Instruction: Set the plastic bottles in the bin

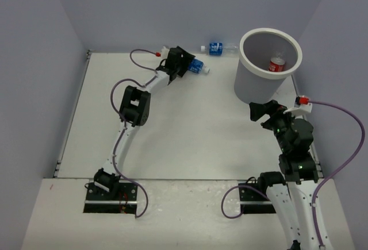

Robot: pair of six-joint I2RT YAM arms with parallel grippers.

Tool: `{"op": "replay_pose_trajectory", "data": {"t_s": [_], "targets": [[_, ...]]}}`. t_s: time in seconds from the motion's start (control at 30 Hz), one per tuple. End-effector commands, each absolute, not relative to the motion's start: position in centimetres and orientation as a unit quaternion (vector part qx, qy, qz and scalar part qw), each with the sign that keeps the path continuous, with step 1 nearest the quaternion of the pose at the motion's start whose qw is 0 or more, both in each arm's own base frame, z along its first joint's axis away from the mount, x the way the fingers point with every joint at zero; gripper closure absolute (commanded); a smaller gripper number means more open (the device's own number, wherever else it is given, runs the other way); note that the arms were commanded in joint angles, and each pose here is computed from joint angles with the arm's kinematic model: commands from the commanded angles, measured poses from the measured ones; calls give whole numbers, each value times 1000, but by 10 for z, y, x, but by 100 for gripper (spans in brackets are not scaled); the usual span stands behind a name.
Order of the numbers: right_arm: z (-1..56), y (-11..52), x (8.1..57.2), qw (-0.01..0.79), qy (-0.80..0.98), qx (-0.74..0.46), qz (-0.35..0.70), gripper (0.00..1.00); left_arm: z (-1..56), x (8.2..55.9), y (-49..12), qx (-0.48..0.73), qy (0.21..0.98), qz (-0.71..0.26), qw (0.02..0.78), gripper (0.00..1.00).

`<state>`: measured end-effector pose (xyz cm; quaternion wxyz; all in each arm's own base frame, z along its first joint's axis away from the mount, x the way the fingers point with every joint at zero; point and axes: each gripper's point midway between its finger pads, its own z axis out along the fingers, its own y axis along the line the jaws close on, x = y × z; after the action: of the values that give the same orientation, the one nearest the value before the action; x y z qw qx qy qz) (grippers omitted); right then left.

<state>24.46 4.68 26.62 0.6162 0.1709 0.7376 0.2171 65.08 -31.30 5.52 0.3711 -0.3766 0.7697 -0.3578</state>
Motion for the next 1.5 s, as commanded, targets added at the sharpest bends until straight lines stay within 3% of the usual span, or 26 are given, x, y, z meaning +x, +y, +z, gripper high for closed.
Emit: {"op": "replay_pose_trajectory", "data": {"t_s": [0.0, 0.07, 0.2, 0.4, 0.47, 0.6, 0.77, 0.9, 0.97, 1.13, 1.3, 1.47], "targets": [[260, 42, 244, 609, 741, 190, 209, 1, 24, 660, -313, -401, 762, -347, 371, 25], [262, 42, 242, 612, 738, 191, 211, 1, 24, 660, -309, -414, 759, -343, 367, 42], [264, 41, 239, 616, 734, 193, 213, 1, 23, 655, -302, -417, 763, -327, 369, 55], [257, 37, 236, 615, 741, 189, 196, 1, 55, 643, -315, -364, 775, -368, 364, 100], [263, 42, 234, 614, 744, 170, 202, 1, 77, 636, -320, -327, 774, -390, 378, 100], [285, 63, 223, 629, 734, 95, 238, 1, 182, 608, -336, -179, 756, -450, 440, 100], [312, 94, 211, 632, 713, 12, 303, 1, 271, 523, -360, 67, 717, -476, 505, 100], [318, 104, 217, 618, 716, -4, 324, 1, 296, 458, -372, 185, 690, -471, 518, 100], [330, 112, 220, 621, 704, -22, 343, 1, 305, 397, -381, 288, 653, -464, 525, 100], [348, 133, 215, 618, 679, -88, 386, 1, 314, 296, -398, 446, 550, -512, 487, 100], [361, 151, 198, 610, 649, -157, 427, 1, 299, 243, -406, 518, 502, -533, 441, 100], [373, 152, 187, 632, 622, -179, 426, 1, 301, 226, -404, 530, 486, -547, 429, 100]]}}
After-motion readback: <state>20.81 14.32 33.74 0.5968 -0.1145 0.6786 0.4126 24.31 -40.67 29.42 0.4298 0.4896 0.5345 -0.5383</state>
